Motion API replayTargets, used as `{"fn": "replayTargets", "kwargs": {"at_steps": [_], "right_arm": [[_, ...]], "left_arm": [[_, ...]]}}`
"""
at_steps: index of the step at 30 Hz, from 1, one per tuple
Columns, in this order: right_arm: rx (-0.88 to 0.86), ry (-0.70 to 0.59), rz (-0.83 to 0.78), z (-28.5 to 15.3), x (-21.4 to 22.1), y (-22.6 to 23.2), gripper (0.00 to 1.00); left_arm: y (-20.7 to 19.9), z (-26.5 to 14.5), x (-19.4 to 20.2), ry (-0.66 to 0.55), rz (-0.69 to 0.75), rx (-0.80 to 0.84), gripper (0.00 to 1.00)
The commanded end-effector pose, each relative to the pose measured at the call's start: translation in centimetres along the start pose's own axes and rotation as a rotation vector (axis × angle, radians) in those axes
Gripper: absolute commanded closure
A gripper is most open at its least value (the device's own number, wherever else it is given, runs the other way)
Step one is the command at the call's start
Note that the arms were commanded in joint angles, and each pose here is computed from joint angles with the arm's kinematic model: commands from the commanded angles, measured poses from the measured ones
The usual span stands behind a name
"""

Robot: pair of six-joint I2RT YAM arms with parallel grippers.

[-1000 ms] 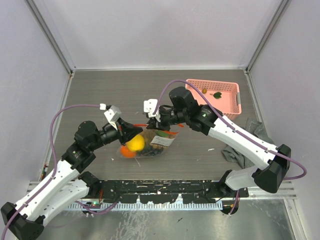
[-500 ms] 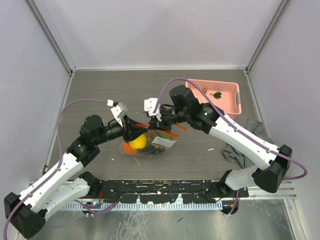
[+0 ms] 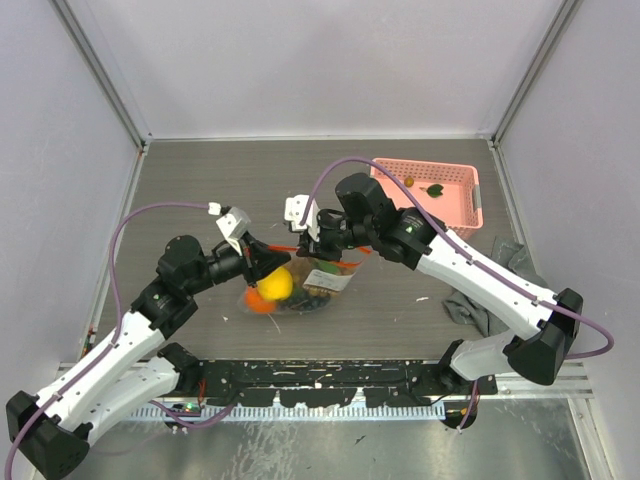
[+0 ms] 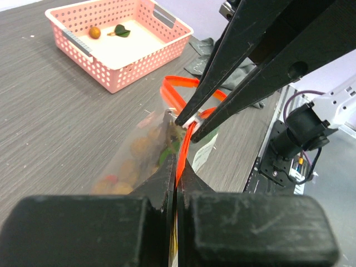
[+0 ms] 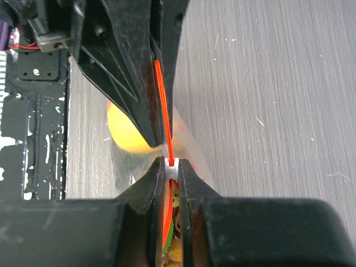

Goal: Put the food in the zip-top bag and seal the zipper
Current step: Zip the zipper food storage bag.

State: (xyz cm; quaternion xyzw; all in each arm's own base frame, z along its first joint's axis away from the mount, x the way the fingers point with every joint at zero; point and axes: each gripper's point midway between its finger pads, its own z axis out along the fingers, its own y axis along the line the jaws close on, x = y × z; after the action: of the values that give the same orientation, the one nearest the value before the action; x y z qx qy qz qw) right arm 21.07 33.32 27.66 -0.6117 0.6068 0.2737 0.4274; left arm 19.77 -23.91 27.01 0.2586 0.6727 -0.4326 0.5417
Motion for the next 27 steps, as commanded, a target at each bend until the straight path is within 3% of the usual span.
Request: {"fn": "replayTargets", "kwargs": {"at_steps": [1, 9, 15, 21, 24, 27], "right_arm": [[0.169, 0.060, 0.036, -3.1, 0.9, -2.0, 1.00], [0.241, 0.096, 0.072, -4.8, 2.1, -2.3, 1.00], [0.233, 0.070, 0.087, -5.2, 0.5, -2.5, 1.00], [0.194, 0.060, 0.087, -4.5, -0.7, -2.6, 1.00], [0.160, 0.062, 0.100, -3.7, -0.7, -2.4, 1.00], [0.125, 0.063, 0.114, -2.7, -0.6, -2.1, 1.00]], "left_arm": [[1.1, -0.4, -2.4, -0.110, -0.010, -0.082, 1.00], [1.3, -1.0, -1.8, -0.117, -0.027, -0.102, 1.00], [1.0, -1.6, -2.4, -0.103, -0.016, -0.114, 1.00], [-0.4, -3.6, -4.8, -0.075, 0.038, -0.127, 0.39], [-0.5, -4.3, -4.7, -0.011, 0.064, -0.143, 0.22], [-0.6, -5.0, -4.7, 0.055, 0.127, -0.149, 0.17]]}}
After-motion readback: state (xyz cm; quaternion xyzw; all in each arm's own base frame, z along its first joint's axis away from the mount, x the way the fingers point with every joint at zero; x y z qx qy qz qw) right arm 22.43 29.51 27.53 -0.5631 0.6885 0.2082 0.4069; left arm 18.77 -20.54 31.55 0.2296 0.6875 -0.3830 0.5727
